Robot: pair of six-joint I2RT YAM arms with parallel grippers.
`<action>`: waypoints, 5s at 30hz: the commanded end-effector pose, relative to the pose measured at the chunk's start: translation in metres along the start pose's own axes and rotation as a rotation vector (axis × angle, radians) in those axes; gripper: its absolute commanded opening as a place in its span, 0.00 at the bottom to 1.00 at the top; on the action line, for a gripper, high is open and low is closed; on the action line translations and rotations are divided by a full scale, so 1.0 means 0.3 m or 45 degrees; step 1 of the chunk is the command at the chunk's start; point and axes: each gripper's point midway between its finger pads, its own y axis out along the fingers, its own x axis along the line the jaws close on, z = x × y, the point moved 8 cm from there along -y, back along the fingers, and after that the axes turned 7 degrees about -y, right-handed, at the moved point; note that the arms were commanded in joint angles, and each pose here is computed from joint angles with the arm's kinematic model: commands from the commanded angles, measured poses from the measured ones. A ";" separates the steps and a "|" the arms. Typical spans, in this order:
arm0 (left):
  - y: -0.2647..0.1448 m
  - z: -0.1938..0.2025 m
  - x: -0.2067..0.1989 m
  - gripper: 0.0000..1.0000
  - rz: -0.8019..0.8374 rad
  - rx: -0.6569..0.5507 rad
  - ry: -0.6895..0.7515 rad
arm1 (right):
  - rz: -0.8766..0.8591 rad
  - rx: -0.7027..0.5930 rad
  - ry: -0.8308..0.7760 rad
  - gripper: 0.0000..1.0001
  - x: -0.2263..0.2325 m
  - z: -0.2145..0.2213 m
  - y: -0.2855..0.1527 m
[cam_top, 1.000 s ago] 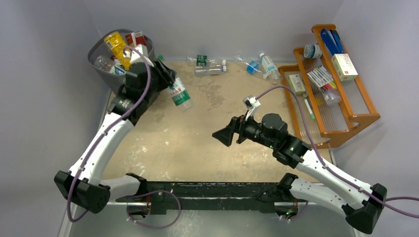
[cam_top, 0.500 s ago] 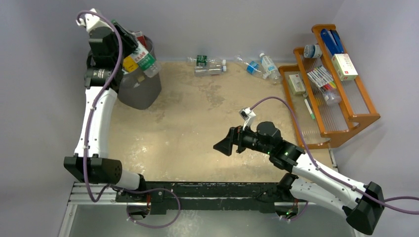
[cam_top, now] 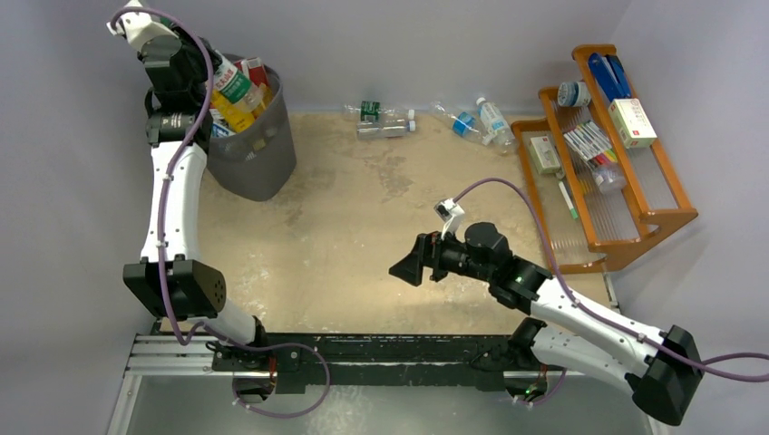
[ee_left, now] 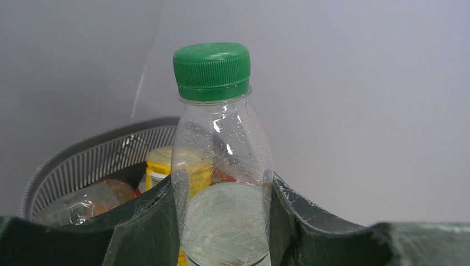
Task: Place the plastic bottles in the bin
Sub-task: Place the plastic bottle in the trash bin, then pick up the plastic bottle at the center of the board.
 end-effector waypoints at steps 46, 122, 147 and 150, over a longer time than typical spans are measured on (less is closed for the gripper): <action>-0.194 -0.032 -0.012 0.83 0.202 0.048 -0.059 | -0.033 0.013 -0.042 1.00 -0.002 -0.016 0.078; -0.614 0.659 -0.078 0.87 0.553 1.006 0.057 | 0.872 -0.156 -0.294 0.47 -1.265 -0.716 0.383; -0.727 0.618 -0.070 0.88 0.615 0.823 -0.652 | 0.029 -0.293 -0.266 0.49 -0.037 -0.394 0.252; -0.736 0.613 -0.062 0.88 0.603 0.811 -0.677 | -0.011 -0.267 -0.268 0.49 0.014 -0.373 0.259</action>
